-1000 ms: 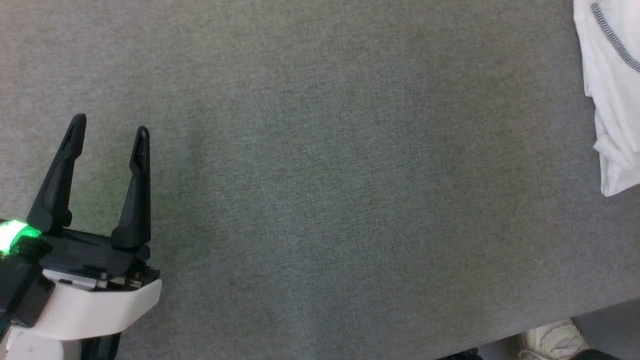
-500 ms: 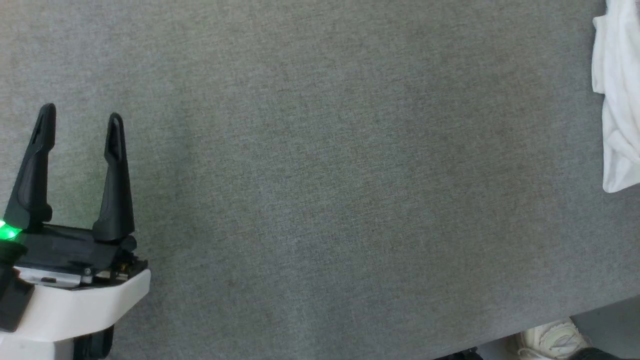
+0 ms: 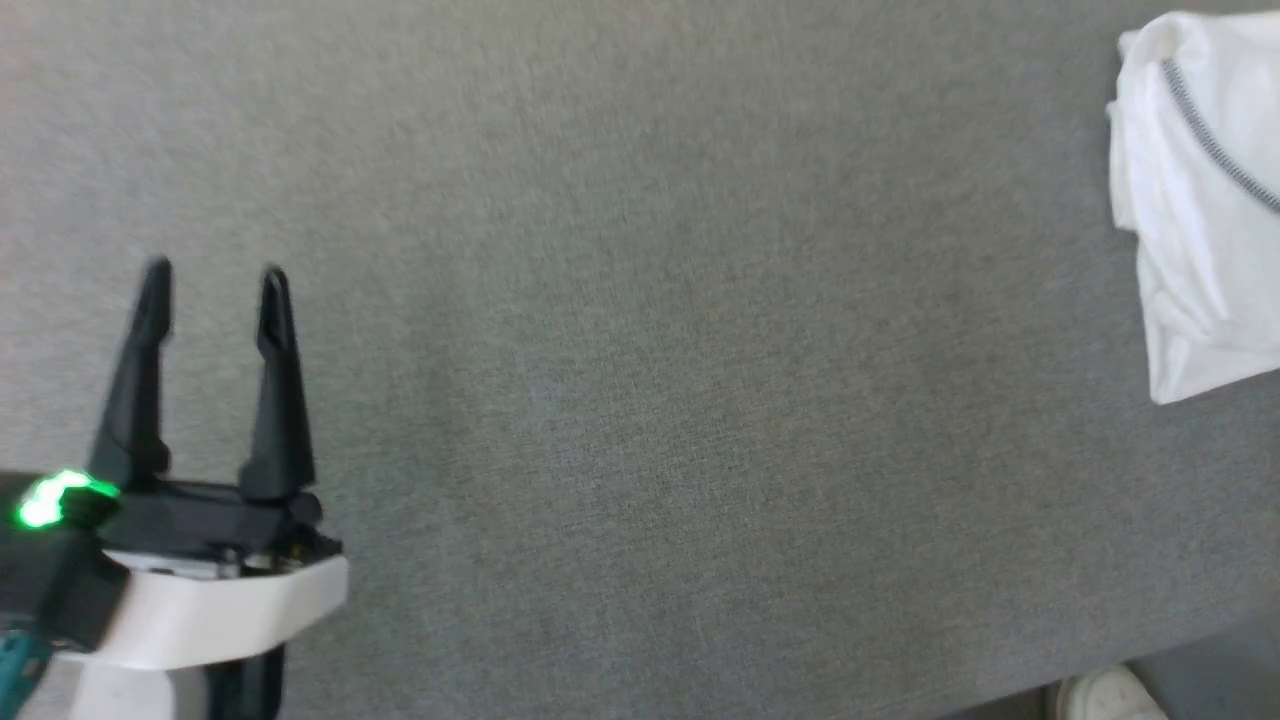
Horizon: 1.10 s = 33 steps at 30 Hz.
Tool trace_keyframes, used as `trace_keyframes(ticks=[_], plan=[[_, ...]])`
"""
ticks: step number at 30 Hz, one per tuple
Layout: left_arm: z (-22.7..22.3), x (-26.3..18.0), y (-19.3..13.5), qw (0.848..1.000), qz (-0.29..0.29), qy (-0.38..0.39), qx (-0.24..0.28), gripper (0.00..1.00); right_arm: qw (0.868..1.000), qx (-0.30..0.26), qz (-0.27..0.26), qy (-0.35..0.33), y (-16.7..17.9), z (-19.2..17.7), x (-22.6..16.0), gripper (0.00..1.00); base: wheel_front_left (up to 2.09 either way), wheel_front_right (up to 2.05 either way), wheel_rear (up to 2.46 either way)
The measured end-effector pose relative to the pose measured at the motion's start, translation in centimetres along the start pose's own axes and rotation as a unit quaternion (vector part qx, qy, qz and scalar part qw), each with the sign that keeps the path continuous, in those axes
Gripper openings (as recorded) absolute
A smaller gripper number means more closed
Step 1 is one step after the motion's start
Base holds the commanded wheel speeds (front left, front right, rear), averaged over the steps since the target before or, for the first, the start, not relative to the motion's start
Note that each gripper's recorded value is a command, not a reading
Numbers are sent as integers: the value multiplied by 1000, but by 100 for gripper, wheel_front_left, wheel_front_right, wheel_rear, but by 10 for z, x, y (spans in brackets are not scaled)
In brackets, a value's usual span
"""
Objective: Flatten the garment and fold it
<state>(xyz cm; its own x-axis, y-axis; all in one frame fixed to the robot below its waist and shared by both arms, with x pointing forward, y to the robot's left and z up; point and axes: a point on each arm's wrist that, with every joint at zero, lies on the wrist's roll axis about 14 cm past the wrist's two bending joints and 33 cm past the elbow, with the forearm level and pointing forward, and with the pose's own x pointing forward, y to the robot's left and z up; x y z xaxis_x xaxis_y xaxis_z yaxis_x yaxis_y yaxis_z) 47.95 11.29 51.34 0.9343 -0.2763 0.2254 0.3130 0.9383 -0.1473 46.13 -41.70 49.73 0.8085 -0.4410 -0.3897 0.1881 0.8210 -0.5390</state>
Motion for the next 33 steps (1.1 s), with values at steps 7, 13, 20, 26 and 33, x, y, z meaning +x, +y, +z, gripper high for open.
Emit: trace_keyframes(ticks=[7,13,20,26,33], plan=[[31,-24,-6,1000,23,-15,0,100,992,89,18,-86,14,21,-42,100,0,0,0],[59,-50,-9,999,41,-33,6,100,970,153,45,-182,31,56,-89,100,0,0,0],[78,-85,-7,997,68,-39,26,100,937,211,74,-267,58,80,-146,100,0,0,0],[85,-118,0,994,99,-34,43,100,920,215,118,-305,94,87,-181,100,0,0,0],[89,-146,4,990,127,-33,50,100,905,220,158,-329,125,82,-204,100,0,0,0]])
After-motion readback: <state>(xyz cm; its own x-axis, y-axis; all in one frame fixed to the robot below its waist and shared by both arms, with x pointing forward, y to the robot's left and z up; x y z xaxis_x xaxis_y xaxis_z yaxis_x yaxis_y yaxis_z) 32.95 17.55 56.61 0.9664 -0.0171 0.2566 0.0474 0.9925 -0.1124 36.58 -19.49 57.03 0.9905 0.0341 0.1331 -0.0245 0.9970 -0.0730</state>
